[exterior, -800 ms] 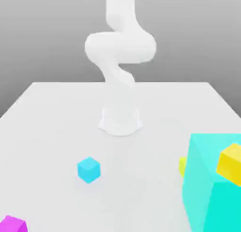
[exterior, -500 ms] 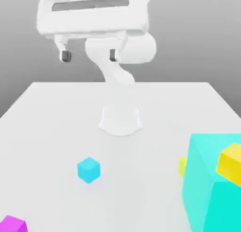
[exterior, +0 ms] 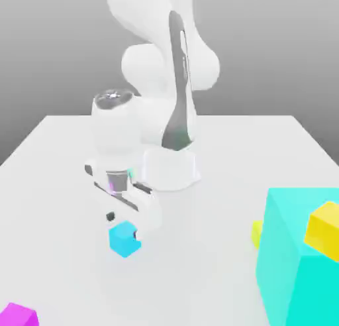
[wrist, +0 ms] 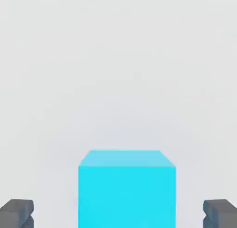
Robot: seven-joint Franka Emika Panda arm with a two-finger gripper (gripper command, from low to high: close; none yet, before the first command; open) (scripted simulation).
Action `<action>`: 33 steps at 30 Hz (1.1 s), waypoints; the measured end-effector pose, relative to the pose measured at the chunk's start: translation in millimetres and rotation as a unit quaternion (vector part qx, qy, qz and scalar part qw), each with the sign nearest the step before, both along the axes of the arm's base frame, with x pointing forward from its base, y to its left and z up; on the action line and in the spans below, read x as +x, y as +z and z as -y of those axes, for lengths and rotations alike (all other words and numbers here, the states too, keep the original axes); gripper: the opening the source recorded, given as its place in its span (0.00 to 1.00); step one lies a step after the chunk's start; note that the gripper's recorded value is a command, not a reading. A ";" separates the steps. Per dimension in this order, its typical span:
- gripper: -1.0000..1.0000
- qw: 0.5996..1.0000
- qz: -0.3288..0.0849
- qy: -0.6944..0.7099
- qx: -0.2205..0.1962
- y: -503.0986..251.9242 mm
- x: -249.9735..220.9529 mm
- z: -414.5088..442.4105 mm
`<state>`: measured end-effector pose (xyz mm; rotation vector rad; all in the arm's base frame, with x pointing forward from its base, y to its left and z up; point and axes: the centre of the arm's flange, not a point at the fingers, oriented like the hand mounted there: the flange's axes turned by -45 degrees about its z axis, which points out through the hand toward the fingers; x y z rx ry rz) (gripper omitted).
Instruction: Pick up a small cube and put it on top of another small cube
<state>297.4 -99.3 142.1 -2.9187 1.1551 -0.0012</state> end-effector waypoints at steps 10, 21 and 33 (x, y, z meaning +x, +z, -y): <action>0.00 1.000 0.000 0.000 0.000 -6.7 -0.8 -0.3; 0.00 1.000 -0.002 0.026 -0.004 66.9 34.7 -11.3; 0.00 0.988 -0.003 0.153 -0.011 159.4 173.1 -126.3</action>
